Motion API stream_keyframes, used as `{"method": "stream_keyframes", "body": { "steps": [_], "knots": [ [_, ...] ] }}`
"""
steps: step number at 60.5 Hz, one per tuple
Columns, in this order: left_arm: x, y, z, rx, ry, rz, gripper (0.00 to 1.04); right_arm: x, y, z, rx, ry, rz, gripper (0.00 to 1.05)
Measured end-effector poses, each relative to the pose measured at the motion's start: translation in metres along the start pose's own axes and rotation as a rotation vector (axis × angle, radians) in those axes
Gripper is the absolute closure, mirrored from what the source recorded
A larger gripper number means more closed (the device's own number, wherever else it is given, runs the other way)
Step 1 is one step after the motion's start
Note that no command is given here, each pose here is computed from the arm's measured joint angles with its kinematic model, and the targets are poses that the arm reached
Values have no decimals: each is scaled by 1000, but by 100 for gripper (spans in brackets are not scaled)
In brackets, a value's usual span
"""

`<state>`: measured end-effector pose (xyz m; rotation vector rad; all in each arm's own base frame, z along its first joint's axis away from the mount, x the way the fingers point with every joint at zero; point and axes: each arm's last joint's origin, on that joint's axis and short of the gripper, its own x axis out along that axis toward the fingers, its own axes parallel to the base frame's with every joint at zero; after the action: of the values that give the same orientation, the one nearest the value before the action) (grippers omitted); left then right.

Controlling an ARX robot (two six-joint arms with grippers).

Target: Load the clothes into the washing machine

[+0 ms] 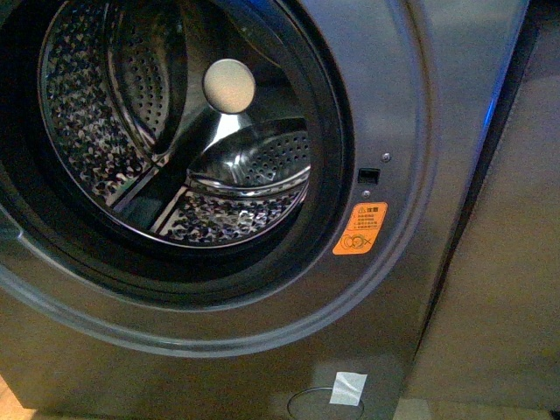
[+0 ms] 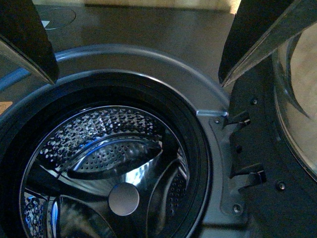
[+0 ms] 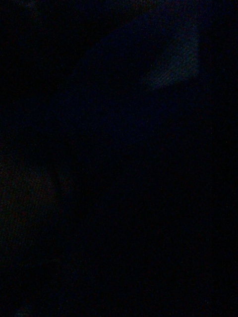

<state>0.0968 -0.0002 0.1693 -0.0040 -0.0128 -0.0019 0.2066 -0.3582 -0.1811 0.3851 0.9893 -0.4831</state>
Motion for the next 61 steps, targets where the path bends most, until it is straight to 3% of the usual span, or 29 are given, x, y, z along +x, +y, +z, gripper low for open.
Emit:
{"method": "stream_keyframes", "body": {
  "steps": [11, 27, 44, 57, 61],
  "knots": [
    [0, 0, 0, 0, 0, 0, 7, 1, 1, -3, -1, -8, -5, 10],
    [0, 0, 0, 0, 0, 0, 7, -2, -2, -2, 53, -35, -25, 49],
    [0, 0, 0, 0, 0, 0, 7, -32, -5, 21, 177, -137, 42, 86],
    [0, 0, 0, 0, 0, 0, 7, -101, -18, 66, 197, -296, 97, 91],
    [0, 0, 0, 0, 0, 0, 7, -147, -24, 88, 187, -389, 124, 91]
  ]
}}
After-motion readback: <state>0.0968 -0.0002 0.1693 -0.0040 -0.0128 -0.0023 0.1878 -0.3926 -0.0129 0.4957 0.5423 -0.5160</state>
